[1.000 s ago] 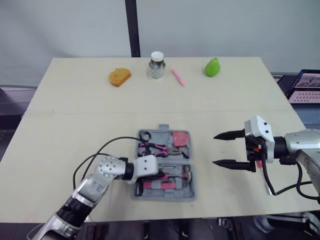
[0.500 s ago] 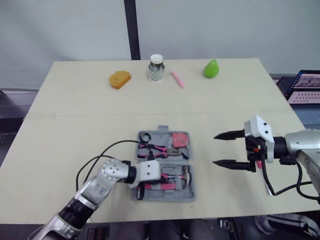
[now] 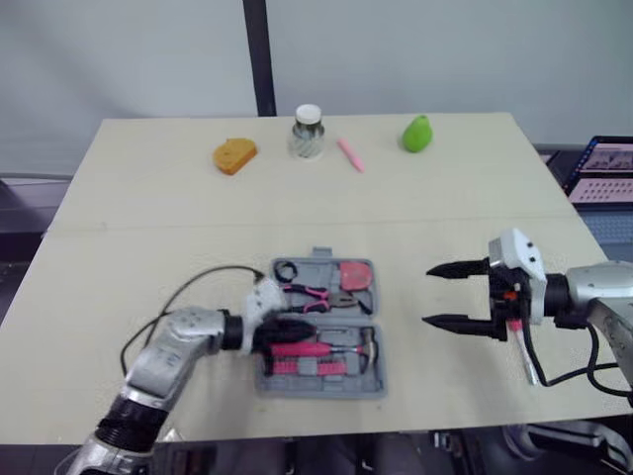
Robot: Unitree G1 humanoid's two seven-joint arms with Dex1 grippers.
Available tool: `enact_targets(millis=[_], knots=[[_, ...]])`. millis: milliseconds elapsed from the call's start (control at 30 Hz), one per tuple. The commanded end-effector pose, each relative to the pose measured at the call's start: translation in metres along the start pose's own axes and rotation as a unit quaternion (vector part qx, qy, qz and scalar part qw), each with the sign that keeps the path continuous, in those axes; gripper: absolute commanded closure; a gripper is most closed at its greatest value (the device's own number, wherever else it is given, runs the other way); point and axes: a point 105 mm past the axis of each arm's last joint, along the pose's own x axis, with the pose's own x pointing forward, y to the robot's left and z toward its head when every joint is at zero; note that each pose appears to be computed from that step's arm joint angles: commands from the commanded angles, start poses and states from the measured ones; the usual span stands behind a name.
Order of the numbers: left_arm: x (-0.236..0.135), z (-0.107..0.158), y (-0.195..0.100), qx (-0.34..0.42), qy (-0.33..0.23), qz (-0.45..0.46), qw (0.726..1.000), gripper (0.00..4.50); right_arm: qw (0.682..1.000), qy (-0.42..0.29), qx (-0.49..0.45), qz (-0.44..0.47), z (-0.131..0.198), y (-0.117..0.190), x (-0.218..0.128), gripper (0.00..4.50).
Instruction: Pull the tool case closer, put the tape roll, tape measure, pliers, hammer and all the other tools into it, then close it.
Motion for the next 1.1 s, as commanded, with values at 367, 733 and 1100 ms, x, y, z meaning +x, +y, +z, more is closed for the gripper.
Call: enact_targets(millis=[367,733,1100], knots=[[-0.211,-0.035,0.024,-0.043,0.066,0.344,0.936,0.06,0.944,0.011,0.155,-0.290,-0.098,-0.057,-0.114,0.00],[-0.293,-0.077,0.013,-0.075,0.079,0.471,0.876,0.06,0.909,0.085,0.172,-0.371,-0.143,-0.070,-0.171,0.00],[-0.255,-0.078,0.026,-0.055,0.080,0.414,0.905,0.06,0.916,0.053,0.186,-0.350,-0.142,-0.066,-0.148,0.00]])
